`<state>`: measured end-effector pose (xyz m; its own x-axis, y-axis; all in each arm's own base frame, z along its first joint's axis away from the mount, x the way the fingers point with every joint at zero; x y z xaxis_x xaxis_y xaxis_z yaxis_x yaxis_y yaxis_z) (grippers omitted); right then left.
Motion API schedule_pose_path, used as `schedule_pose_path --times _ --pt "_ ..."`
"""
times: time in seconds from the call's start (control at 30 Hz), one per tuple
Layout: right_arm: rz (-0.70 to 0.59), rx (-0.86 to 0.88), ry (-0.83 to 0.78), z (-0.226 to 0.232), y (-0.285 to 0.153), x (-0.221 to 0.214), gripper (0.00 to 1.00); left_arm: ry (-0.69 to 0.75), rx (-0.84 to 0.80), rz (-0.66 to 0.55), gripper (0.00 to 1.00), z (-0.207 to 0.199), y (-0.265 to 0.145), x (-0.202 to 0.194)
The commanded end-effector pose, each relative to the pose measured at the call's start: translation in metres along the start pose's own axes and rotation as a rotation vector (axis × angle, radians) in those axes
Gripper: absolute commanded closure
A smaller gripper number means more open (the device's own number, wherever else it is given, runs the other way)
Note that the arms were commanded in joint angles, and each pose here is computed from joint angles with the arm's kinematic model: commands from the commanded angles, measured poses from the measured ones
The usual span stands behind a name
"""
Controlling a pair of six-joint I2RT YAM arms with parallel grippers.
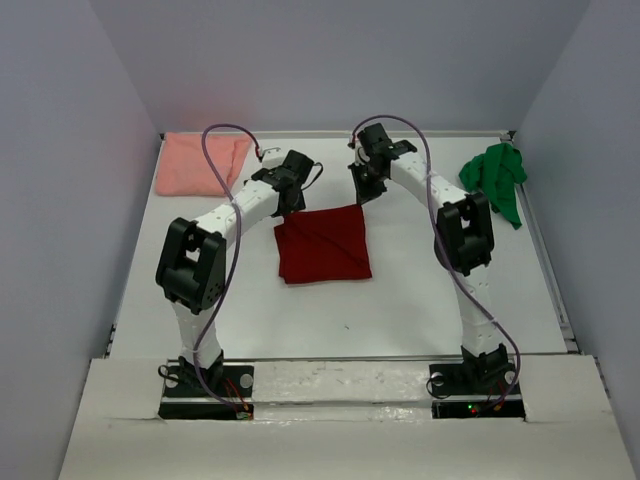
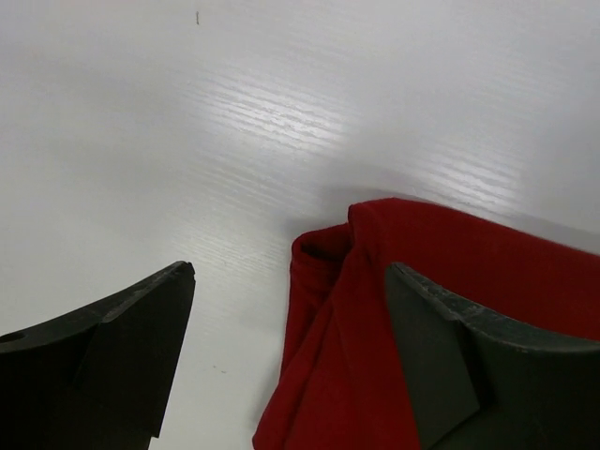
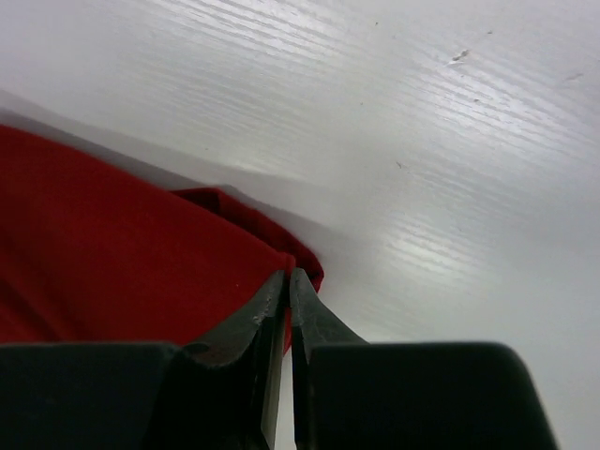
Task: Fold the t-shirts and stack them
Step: Fold the tshirt
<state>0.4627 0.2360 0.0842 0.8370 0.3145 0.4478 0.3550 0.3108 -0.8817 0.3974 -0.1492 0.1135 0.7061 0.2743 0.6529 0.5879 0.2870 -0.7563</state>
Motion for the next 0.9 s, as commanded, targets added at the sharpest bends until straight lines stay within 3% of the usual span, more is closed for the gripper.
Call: schedule_pose_path --times 0.0,0.27,0.5,0.6,0.73,0.83,0.87 --pt "-0.170 -0.025 -0.029 0.004 -0.065 0.035 0.89 -0.043 0.015 -0.139 0.07 0.010 -0.040 0.041" --pt "-0.189 -0.066 -0.004 0.002 -0.097 0.016 0.89 -0.033 -0.016 -0.161 0.07 0.015 -0.066 0.033" --pt "-0.100 -0.061 0.037 -0.001 -0.070 -0.008 0.90 0.005 -0.093 -0.121 0.07 0.001 -0.077 0.014" --pt "-0.116 0.000 0.086 0.010 -0.073 -0.021 1.00 0.030 -0.190 -0.123 0.08 -0.009 -0.095 0.009" --pt "-0.143 0.100 0.101 0.027 -0.086 -0.033 1.00 0.048 -0.443 -0.091 0.15 -0.040 -0.113 0.001" --pt "-0.122 0.101 0.109 0.026 -0.081 -0.050 1.00 0.065 -0.488 -0.051 0.50 -0.049 -0.108 -0.007" --pt "-0.118 0.096 0.109 0.025 -0.081 -0.053 1.00 0.066 -0.490 -0.036 0.83 -0.051 -0.105 -0.009"
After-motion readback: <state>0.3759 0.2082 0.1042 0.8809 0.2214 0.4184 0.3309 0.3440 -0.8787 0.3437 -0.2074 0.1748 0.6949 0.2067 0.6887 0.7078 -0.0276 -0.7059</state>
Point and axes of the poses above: each gripper's point midway between its finger pads, its own y axis out along the fingers, its own z axis along the line the jaws close on, x = y × z, the point moved 2 cm from there along -y, back along the fingers, and after that the axes turned 4 degrees about -y, right-handed, at the moved point
